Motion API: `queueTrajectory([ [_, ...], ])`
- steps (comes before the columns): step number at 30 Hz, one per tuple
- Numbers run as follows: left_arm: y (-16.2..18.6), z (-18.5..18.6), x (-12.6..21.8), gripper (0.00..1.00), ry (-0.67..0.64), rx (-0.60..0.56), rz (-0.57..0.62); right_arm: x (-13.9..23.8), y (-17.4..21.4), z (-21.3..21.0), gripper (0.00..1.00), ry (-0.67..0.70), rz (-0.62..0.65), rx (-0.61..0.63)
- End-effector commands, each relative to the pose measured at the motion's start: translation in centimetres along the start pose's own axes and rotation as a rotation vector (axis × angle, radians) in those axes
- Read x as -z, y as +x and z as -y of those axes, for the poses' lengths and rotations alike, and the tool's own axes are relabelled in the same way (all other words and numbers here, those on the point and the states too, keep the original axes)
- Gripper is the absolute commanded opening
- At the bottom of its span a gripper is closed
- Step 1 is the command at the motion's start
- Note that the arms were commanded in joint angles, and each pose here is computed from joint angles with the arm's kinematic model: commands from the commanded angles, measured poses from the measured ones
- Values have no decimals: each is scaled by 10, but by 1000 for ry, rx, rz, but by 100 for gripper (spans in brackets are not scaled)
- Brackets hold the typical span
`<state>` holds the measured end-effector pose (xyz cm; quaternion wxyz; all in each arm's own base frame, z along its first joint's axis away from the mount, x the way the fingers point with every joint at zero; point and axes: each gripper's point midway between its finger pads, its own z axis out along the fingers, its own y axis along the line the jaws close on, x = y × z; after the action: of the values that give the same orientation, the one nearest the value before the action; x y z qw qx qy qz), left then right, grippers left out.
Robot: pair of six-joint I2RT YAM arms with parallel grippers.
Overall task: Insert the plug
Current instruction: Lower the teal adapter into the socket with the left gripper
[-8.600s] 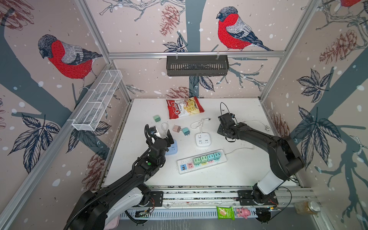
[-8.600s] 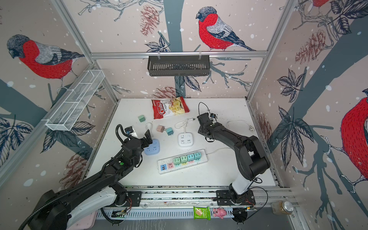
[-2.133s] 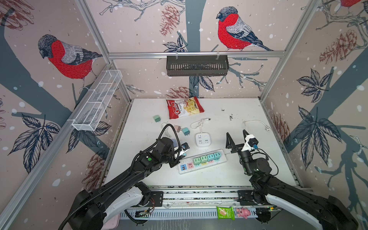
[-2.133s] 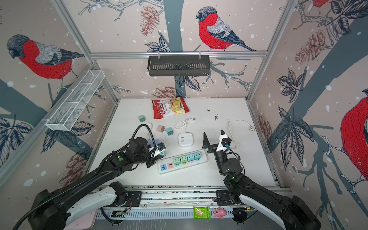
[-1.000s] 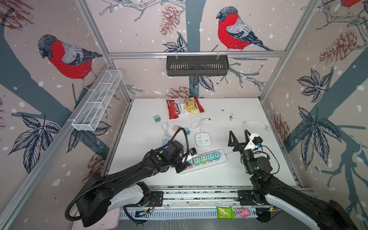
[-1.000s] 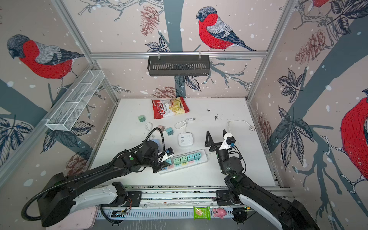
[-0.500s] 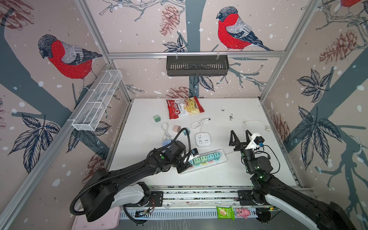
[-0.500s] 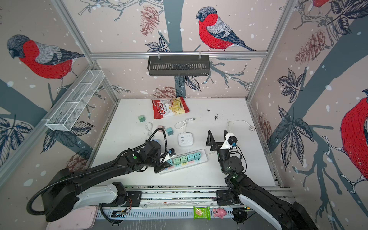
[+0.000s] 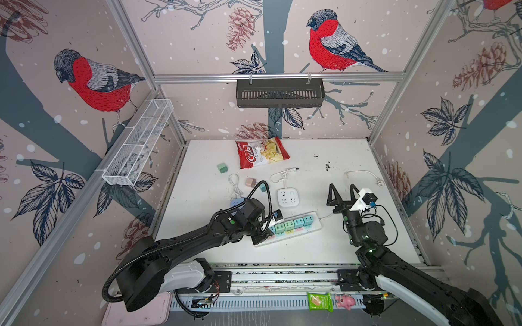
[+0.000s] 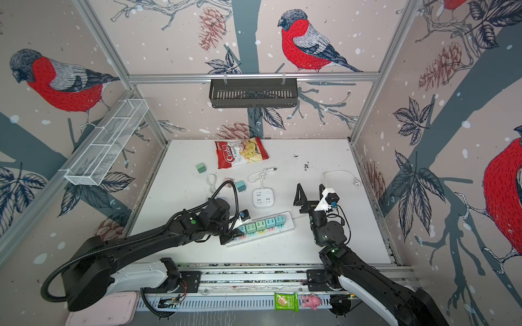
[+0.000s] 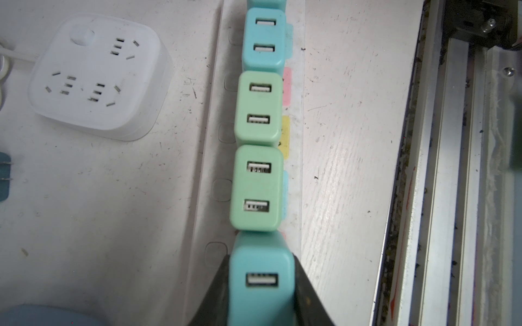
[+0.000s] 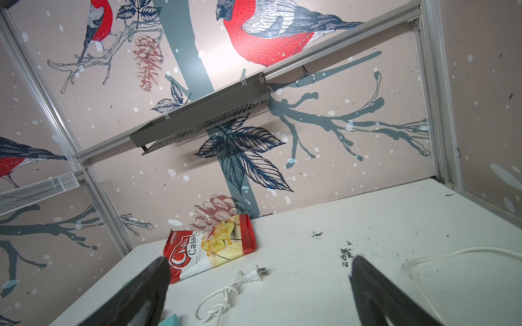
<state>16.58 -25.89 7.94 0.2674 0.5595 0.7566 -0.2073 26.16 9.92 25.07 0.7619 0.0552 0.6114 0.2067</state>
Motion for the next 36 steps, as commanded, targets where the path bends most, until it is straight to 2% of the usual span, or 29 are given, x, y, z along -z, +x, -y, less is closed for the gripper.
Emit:
queueTrajectory([
  [1, 8, -3, -2, 0, -21, -21, -29, 0, 1, 2, 100, 6, -2, -12],
  [12, 18, -13, -1, 0, -81, -25, -82, -1, 1, 7, 100, 25, -6, -38],
  [21, 17, -8, 1, 0, -57, -33, -72, -1, 2, 11, 100, 37, -9, -54],
  [36, 29, -6, -18, 0, -6, -43, -153, -2, 2, 17, 100, 64, -12, -74],
])
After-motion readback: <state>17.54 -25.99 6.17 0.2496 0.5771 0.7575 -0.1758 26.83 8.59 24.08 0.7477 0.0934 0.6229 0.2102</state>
